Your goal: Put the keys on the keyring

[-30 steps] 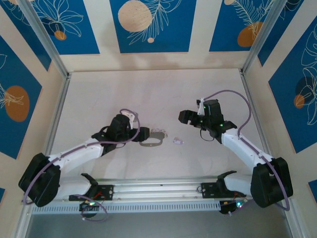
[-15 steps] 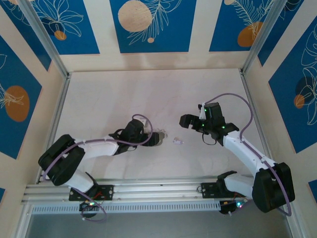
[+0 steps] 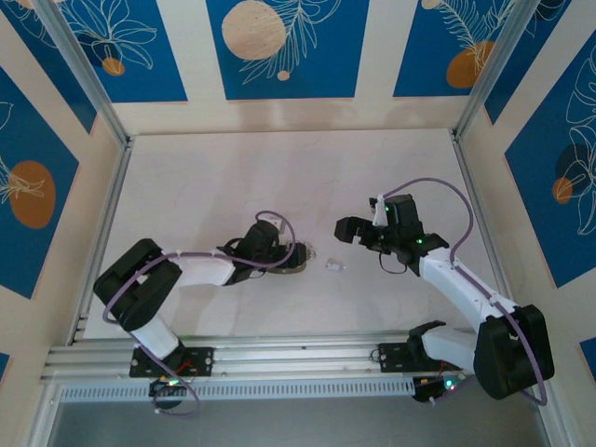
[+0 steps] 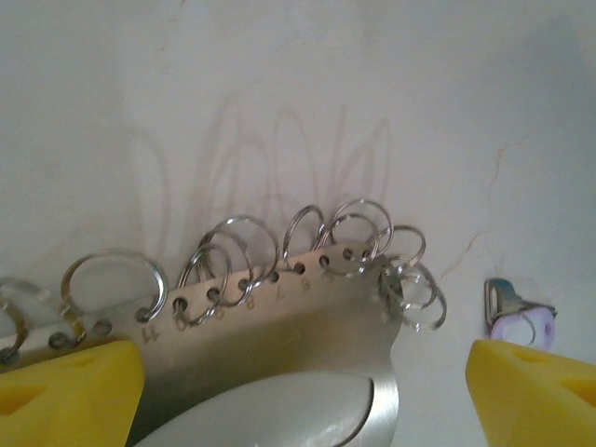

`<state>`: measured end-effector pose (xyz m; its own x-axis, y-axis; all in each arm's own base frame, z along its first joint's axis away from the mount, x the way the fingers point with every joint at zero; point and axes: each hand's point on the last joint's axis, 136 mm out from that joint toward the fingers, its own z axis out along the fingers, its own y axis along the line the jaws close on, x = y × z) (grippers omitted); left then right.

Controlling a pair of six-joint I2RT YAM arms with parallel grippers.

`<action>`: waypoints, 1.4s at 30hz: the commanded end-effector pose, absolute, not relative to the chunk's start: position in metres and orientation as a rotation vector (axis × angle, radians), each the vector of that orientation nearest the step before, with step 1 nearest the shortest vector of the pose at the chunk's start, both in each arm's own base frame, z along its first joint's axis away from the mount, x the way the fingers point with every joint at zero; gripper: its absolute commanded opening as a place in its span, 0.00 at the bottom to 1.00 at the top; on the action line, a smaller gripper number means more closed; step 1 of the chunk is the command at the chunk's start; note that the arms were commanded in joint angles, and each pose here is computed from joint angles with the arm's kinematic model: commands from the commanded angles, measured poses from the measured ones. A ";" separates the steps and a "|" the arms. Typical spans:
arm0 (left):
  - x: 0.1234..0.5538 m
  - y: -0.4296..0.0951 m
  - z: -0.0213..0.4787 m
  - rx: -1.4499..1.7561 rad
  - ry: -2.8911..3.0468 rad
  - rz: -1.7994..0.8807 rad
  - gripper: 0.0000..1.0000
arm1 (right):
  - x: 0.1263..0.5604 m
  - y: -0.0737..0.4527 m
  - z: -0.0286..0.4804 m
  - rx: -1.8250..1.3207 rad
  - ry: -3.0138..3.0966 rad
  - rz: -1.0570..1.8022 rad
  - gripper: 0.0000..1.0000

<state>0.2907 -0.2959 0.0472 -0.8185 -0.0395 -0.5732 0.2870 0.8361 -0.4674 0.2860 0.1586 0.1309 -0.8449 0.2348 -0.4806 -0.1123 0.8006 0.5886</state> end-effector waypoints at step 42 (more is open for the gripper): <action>0.339 -0.240 0.107 0.059 2.209 -0.877 0.90 | 0.316 0.294 0.057 -0.134 2.677 1.169 0.76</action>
<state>0.3372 -0.2461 0.0934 -0.7548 -0.1743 -0.6324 0.3014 0.7641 -0.5704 0.3136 0.2808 0.0477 -0.9724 0.0147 -0.2327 -0.1532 0.7121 0.6851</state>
